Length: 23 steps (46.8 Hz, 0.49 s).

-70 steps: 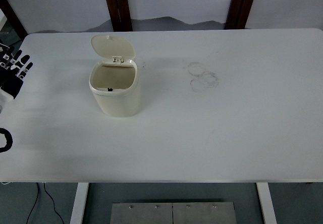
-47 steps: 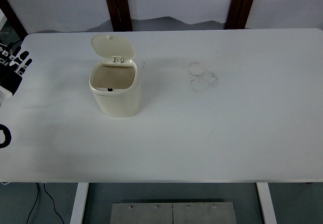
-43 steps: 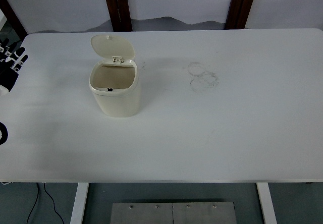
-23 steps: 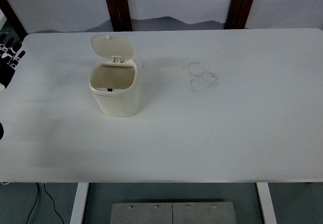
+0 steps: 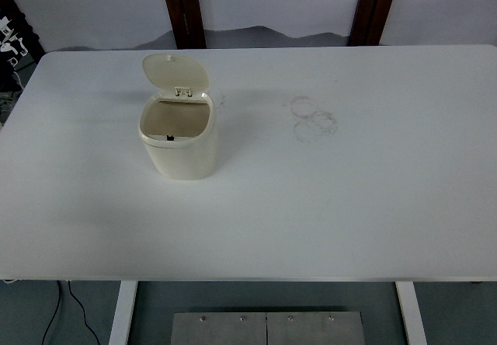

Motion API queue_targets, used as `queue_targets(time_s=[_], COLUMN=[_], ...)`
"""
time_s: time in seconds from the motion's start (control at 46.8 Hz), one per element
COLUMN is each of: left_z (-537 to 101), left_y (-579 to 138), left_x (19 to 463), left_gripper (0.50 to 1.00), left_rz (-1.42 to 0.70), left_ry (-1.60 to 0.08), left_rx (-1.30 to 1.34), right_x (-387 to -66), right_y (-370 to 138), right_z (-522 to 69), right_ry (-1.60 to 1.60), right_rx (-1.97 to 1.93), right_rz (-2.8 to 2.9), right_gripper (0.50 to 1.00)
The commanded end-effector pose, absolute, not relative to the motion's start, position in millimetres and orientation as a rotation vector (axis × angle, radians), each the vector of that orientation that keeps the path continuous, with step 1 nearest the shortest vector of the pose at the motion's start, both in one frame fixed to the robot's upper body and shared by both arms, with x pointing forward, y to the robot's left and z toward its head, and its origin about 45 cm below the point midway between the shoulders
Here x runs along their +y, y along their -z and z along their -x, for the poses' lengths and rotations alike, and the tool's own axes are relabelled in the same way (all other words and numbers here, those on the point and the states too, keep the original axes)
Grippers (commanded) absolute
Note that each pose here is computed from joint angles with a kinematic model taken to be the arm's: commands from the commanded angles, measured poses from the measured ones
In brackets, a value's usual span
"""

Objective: Close trash bin

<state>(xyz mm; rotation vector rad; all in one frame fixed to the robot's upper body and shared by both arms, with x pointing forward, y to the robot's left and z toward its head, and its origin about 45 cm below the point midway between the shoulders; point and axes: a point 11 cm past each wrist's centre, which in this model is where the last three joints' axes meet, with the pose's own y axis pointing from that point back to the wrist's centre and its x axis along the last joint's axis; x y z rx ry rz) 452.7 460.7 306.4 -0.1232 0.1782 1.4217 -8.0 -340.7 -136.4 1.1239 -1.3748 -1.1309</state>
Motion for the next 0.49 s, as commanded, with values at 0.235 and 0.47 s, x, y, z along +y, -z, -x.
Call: queue_targets(time_s=[0.235, 0.47], left_z=[-476.9, -481.8], left_y=[-358.7, -401.2], left_x=[395.8, 342.3], left_gripper=[1.0, 1.0], left_rz=[-0.09, -0.275], left_ry=[-1.216, -0.971], left_rx=[0.017, -0.19], right_x=[-340.8, -340.8], right_y=[136.4, 136.4], right_z=[8.0, 8.0], right_ry=[1.132, 1.132], right_rx=[-1.376, -1.376], right_rz=[-1.123, -1.123], right_gripper=[0.993, 0.993])
